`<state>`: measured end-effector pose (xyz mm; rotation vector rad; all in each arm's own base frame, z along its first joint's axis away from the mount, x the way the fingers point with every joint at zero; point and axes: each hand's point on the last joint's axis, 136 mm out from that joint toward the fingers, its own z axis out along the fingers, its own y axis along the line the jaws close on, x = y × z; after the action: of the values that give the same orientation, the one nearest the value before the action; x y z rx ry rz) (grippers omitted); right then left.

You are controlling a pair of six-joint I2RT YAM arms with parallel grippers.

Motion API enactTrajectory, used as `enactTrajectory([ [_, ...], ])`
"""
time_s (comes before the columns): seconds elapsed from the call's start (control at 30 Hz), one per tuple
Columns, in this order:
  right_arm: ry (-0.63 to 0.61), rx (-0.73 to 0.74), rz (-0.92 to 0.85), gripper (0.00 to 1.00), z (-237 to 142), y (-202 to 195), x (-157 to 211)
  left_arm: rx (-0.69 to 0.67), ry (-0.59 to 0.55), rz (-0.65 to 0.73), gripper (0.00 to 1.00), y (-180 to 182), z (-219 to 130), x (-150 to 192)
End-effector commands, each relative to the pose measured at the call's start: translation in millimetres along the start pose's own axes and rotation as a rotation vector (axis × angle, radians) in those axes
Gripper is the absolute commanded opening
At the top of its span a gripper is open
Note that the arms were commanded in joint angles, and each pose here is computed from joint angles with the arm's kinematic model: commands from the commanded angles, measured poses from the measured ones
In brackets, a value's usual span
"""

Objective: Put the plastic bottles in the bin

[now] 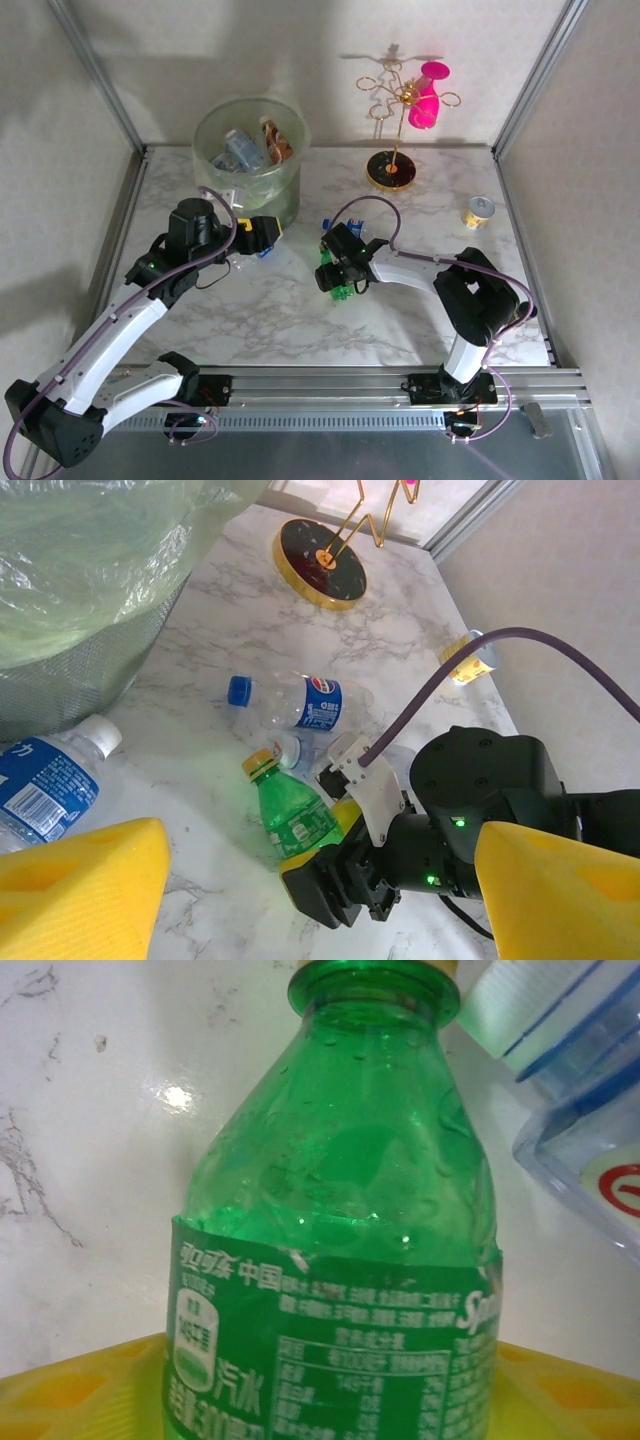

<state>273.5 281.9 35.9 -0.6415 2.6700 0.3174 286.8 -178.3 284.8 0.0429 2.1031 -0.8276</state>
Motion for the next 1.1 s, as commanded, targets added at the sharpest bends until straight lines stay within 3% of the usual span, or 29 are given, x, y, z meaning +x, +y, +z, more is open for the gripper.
enactTrajectory([
  [0.0,-0.009,0.002,-0.011,0.65,1.9,1.9,0.4,0.008,-0.010,0.024,0.79,-7.1,-4.9,-6.1],
  [0.13,-0.010,-0.002,-0.016,0.57,1.2,2.0,2.4,0.005,-0.016,0.024,0.79,-8.1,-7.7,-8.4],
  [0.4,-0.129,-0.061,-0.082,0.54,-30.8,22.8,-12.3,0.025,-0.051,0.017,0.79,-19.1,-17.4,-22.5],
  [0.63,-0.331,-0.162,-0.094,0.54,-96.5,44.6,-46.3,0.063,-0.121,-0.050,0.79,-26.9,-27.9,-34.6],
  [0.93,-0.544,-0.299,-0.120,0.56,-176.3,69.2,-71.0,0.296,-0.152,-0.137,0.83,-71.2,-36.3,-41.8],
  [1.07,-0.632,-0.370,-0.121,0.56,-209.8,77.6,-78.0,0.256,-0.186,-0.153,0.87,-67.5,-30.8,-42.3],
])
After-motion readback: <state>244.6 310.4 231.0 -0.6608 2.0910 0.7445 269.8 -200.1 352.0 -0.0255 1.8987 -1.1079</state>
